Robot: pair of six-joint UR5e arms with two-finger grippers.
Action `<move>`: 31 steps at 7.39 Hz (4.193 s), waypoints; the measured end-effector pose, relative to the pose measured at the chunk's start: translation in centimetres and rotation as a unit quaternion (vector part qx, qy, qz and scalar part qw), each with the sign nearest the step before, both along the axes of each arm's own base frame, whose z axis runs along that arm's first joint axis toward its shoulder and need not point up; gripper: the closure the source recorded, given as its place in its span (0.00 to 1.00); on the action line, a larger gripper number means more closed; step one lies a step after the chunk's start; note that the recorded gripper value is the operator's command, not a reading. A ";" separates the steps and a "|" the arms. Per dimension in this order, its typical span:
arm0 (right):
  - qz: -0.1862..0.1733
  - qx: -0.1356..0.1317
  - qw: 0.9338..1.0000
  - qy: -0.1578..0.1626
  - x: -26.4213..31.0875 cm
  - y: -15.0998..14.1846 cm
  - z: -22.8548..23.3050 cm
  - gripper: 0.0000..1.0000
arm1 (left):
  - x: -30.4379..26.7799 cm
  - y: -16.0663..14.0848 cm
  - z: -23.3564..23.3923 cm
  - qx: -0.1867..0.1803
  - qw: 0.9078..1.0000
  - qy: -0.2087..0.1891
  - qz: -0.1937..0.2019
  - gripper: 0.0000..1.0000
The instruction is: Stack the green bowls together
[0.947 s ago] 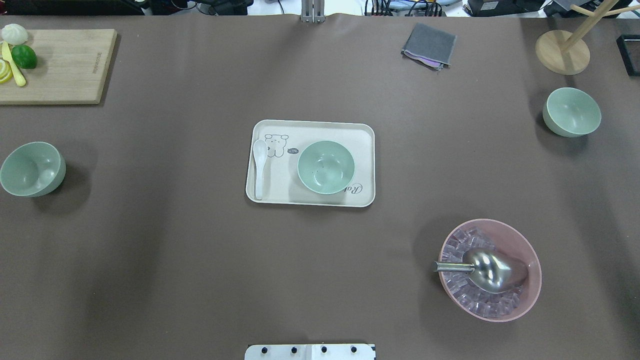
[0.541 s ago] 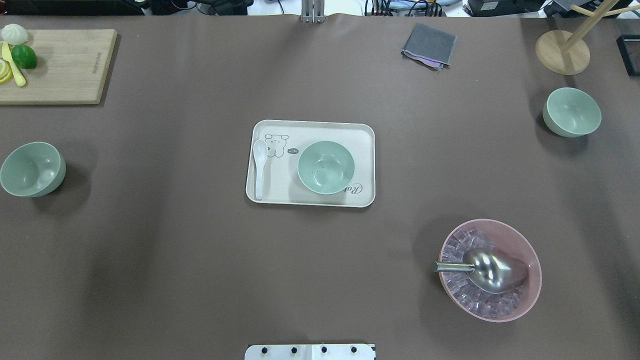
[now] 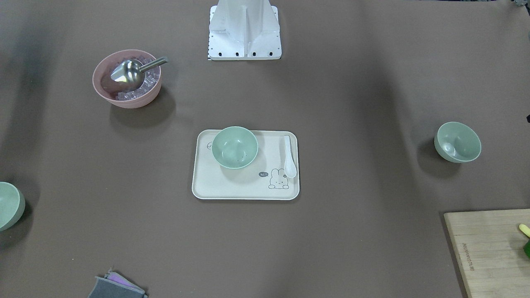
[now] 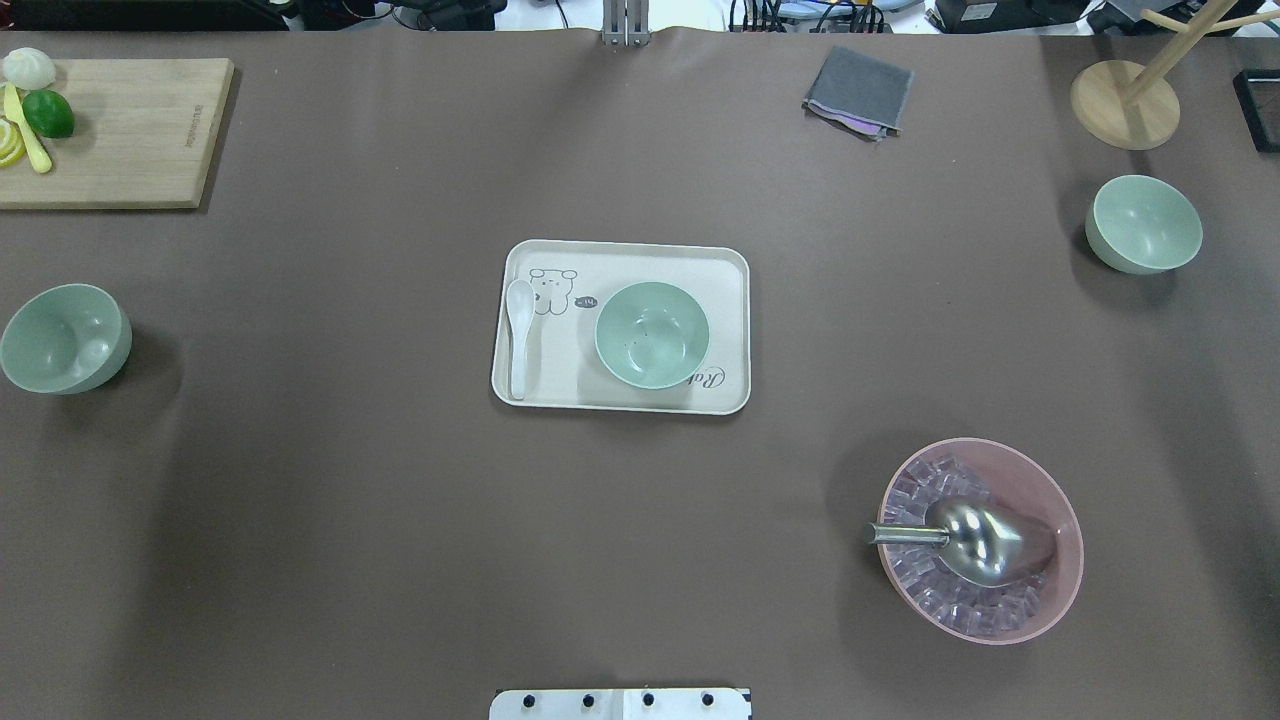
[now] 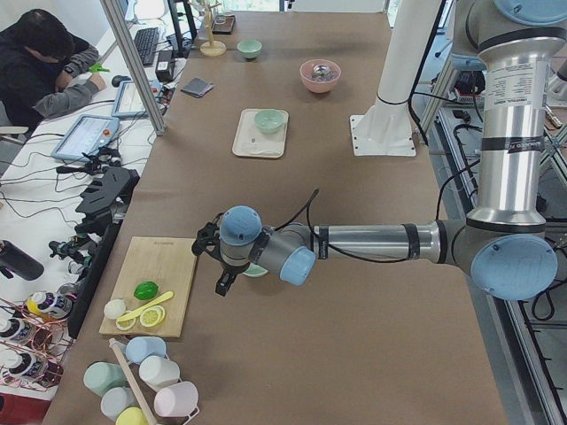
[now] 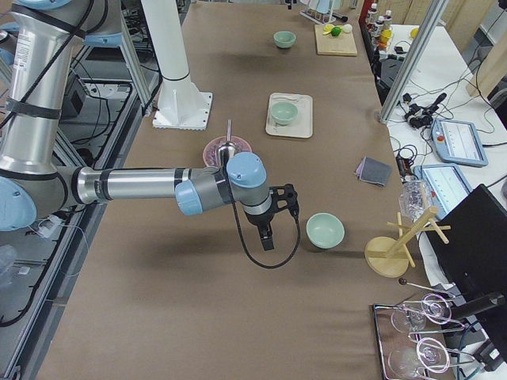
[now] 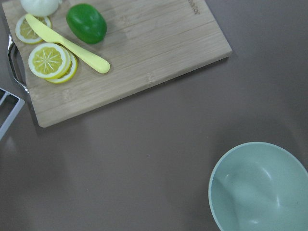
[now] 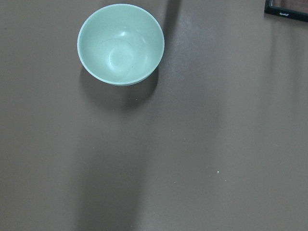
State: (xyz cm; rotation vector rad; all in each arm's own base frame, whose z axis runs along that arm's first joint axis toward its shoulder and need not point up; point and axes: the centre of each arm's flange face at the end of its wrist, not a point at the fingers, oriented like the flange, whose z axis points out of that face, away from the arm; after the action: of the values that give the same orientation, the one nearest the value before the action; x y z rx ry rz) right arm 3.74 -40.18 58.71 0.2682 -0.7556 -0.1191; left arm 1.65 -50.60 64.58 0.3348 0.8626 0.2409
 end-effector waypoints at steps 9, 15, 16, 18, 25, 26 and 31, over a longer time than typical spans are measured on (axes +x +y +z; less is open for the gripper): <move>0.000 -0.001 1.000 0.001 0.0 0.2 0.6 0.00 | 10.7 1.3 2.7 0.001 1.000 0.005 -0.029 0.38; 0.000 -0.002 1.000 0.002 0.0 0.2 0.7 0.00 | 11.5 1.8 2.4 0.015 1.000 0.012 -0.018 1.00; -0.001 -0.002 1.000 0.002 0.0 0.2 0.7 0.00 | 11.5 1.8 2.4 0.016 1.000 0.012 -0.018 1.00; 0.000 -0.002 1.000 0.002 0.0 0.2 0.7 0.00 | 11.6 1.7 1.7 0.018 1.000 0.017 -0.017 1.00; -0.001 -0.011 1.000 0.002 0.1 0.5 2.0 0.00 | 16.0 1.8 -17.9 -0.058 0.994 0.088 -0.036 1.00; -0.001 -0.012 1.000 0.002 0.1 0.5 2.1 0.00 | 18.4 1.7 -20.5 -0.070 0.992 0.104 -0.035 1.00; 0.000 -0.012 1.000 0.003 0.1 0.5 2.1 0.00 | 33.2 2.5 -33.9 -0.110 0.982 0.147 -0.042 1.00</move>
State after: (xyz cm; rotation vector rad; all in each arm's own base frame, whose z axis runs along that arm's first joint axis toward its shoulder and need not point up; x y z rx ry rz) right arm 3.81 -39.71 60.79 0.2452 -0.7517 -0.1114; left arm 34.88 -48.06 30.68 0.2022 1.1536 0.0144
